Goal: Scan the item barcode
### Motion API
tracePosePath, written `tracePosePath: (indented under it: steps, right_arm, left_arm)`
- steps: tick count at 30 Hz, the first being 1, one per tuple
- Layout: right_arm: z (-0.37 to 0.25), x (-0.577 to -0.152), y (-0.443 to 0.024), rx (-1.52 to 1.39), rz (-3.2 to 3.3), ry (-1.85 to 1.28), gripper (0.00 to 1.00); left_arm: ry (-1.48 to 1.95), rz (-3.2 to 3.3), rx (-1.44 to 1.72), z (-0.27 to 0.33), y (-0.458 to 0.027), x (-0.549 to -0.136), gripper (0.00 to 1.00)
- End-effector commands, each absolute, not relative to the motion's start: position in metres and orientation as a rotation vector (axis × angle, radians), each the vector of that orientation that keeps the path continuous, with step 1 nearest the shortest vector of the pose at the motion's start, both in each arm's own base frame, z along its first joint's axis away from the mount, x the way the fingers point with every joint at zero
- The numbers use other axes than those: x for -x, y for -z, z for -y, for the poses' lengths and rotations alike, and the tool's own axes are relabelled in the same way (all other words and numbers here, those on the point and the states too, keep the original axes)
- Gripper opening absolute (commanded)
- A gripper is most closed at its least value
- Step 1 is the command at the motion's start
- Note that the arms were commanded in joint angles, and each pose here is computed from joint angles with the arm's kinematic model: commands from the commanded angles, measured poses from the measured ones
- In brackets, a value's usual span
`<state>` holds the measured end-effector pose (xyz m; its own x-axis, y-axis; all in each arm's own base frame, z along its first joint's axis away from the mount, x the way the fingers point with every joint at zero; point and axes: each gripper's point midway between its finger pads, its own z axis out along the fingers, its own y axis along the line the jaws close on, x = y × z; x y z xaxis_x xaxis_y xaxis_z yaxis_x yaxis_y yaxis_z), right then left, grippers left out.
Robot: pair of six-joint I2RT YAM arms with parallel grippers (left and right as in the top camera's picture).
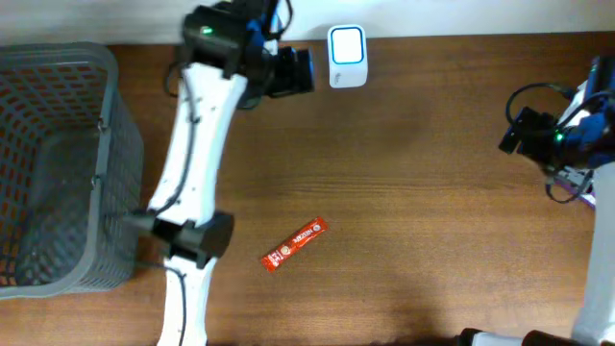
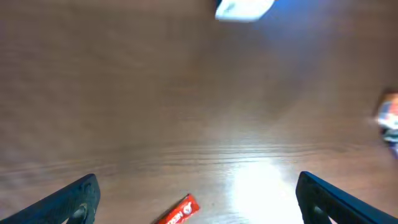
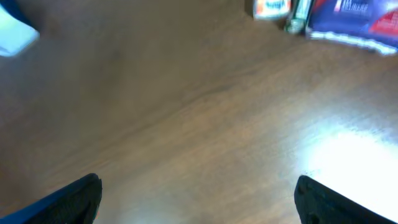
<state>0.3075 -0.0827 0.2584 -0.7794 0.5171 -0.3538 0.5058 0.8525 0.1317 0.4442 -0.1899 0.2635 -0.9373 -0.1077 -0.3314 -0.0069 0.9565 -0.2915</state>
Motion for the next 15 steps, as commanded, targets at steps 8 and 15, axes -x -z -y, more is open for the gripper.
tracePosePath:
  steps: [8,15]
  right_arm:
    - [0.057,-0.345,-0.237,-0.677,-2.588,-0.307,0.99]
    - [0.057,-0.345,-0.237,-0.677,-2.589,-0.307,0.98]
  left_arm:
    - [-0.015,-3.391,0.249,0.113,-0.119,-0.279,0.99]
    - [0.225,-3.448,-0.218,0.155,-0.035,-0.236,0.37]
